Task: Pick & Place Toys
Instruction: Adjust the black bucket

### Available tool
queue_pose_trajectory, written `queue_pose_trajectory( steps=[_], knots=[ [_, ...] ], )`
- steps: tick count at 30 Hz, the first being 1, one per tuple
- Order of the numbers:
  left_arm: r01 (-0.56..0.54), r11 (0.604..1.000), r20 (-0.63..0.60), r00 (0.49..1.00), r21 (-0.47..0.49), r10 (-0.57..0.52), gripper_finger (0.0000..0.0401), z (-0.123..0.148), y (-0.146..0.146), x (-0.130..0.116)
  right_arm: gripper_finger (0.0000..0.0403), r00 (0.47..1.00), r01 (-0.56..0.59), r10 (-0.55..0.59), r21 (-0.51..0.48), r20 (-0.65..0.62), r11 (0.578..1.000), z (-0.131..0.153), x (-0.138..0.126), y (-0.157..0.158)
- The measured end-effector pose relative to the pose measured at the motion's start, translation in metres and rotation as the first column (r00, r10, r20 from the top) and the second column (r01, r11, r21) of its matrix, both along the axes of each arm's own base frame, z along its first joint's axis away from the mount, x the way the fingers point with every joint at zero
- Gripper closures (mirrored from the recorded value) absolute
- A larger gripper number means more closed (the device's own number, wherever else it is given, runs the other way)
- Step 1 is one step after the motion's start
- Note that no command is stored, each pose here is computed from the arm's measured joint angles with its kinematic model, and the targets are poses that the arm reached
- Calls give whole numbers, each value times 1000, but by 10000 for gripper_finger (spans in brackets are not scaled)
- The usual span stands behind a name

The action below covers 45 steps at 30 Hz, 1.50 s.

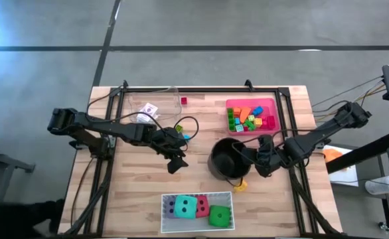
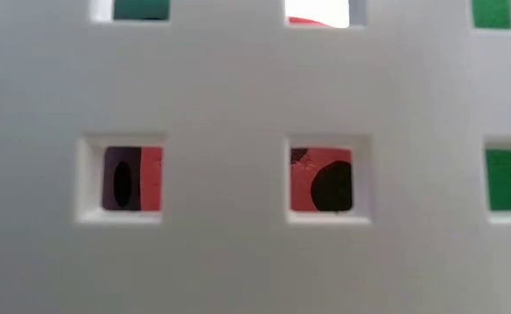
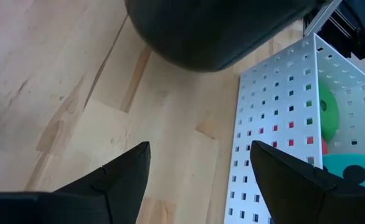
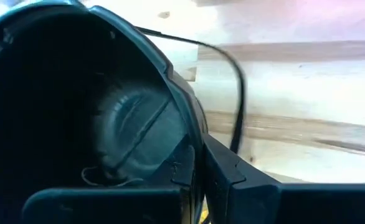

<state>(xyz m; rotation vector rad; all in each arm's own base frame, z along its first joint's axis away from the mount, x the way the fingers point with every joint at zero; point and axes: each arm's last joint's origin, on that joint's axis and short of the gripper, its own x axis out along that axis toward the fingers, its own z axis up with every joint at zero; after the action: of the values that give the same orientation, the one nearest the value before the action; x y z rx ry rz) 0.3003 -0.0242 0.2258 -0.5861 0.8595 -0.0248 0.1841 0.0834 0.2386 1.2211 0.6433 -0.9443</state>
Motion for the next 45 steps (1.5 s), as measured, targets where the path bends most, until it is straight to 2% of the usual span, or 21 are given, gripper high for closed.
queue_pose_trajectory(
  steps=[6,12,16,24,45],
  knots=[
    [1,1000,0,1000,-1,-1,123,0,0,0,394,991,-4,-2,-49,-136,999,28,-19,-10],
    [5,1000,0,1000,-5,-5,123,0,0,0,394,969,-23,12,-44,-245,999,58,-36,-16],
    [5,1000,0,1000,-5,-5,123,0,0,0,394,953,-26,13,-40,-301,999,67,-45,-21],
    [8,1000,-1,1000,-6,-8,123,0,0,0,394,947,-4,15,35,-319,999,49,-61,-27],
    [8,1000,0,1000,-6,-8,123,0,0,0,394,923,-34,45,36,-382,999,14,-70,-31]
  ],
)
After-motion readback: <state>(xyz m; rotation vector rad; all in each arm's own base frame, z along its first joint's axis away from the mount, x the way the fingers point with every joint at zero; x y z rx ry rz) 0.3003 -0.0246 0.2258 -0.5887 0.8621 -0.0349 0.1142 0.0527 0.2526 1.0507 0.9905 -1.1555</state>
